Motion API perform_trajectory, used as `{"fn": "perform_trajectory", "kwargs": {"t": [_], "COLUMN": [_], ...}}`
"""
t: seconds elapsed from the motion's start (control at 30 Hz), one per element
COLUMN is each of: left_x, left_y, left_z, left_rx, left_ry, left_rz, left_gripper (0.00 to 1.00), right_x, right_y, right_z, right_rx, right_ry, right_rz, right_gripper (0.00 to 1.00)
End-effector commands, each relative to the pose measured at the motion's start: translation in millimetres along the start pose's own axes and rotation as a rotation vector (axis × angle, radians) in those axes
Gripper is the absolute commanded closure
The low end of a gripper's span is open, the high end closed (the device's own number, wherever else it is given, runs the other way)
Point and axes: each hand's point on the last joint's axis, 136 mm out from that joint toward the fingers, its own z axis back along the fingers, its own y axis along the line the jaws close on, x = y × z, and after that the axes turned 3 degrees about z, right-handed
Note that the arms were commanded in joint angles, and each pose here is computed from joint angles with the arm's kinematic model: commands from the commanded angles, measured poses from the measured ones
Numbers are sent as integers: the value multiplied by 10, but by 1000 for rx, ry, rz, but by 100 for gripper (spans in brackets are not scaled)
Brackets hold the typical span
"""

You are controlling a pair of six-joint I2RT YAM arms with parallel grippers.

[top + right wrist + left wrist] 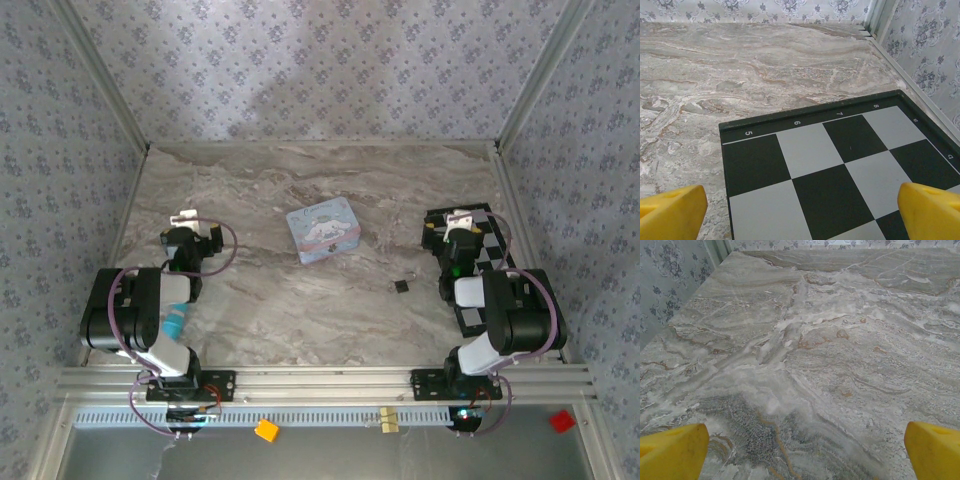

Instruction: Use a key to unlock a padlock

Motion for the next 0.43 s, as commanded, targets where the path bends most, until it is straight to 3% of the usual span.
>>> {"fn": "perform_trajectory", "kwargs": {"t": [0.0,0.4], "left_x": [83,86], "left_y": [-32,-24], "left_z": [-5,-6], "left_rx": [-17,-15], "left_ry": [-20,-21], "left_rz": [20,21], "left_gripper": [0,0], "right_x": [-2,4], "right_y": [-66,-79], "right_z": [-24,-22], "right_rx": [-32,-37], "right_ry": [7,4], "right_rz": [-18,-22], "right_gripper": [1,1]}}
